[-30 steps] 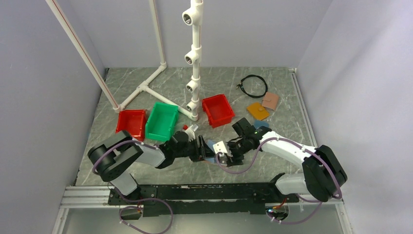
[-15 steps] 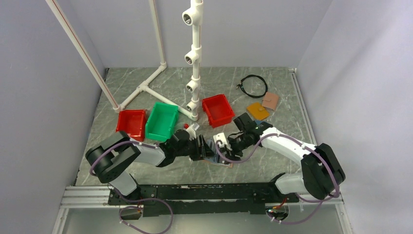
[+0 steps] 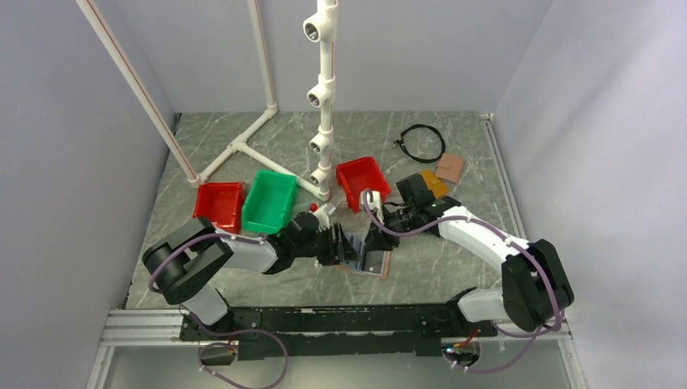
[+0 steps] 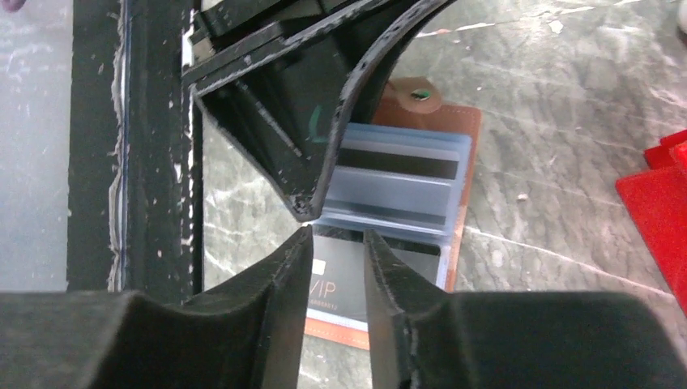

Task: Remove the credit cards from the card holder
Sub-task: Remove the credit card from the card holder.

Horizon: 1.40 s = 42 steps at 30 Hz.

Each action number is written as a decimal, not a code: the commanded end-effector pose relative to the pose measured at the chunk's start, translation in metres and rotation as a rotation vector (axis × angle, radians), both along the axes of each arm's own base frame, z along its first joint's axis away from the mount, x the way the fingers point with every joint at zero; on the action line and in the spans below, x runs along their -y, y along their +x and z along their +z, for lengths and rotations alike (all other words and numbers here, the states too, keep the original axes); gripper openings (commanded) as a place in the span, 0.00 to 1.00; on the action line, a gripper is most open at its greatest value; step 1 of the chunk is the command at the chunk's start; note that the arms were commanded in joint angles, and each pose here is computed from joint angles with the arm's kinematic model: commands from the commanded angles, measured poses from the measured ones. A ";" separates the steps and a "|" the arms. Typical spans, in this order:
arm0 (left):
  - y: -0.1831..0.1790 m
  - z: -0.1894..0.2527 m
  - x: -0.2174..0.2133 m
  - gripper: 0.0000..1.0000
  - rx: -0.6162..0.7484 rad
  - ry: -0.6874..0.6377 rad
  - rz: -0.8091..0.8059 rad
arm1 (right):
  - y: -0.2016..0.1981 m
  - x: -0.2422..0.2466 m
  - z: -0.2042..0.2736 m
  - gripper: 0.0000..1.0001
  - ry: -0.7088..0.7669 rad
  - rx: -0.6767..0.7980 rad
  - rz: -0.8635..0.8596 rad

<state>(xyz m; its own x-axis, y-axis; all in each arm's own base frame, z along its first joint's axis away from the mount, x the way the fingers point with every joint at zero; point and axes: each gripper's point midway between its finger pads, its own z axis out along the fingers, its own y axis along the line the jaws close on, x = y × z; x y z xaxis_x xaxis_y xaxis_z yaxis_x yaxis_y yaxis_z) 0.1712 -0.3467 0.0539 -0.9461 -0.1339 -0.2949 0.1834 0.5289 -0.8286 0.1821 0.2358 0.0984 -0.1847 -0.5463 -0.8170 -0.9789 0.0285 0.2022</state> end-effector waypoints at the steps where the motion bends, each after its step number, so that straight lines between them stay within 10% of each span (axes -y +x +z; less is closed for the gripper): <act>1: -0.001 -0.013 -0.004 0.57 -0.004 0.059 -0.016 | 0.022 -0.012 0.017 0.29 0.052 0.008 -0.106; 32: -0.005 0.000 0.000 0.69 0.007 -0.063 -0.026 | 0.024 0.014 -0.051 0.05 -0.279 0.067 -0.041; 42: -0.003 0.009 -0.007 0.69 -0.006 -0.132 0.007 | 0.011 -0.008 -0.029 0.09 -0.153 -0.063 -0.025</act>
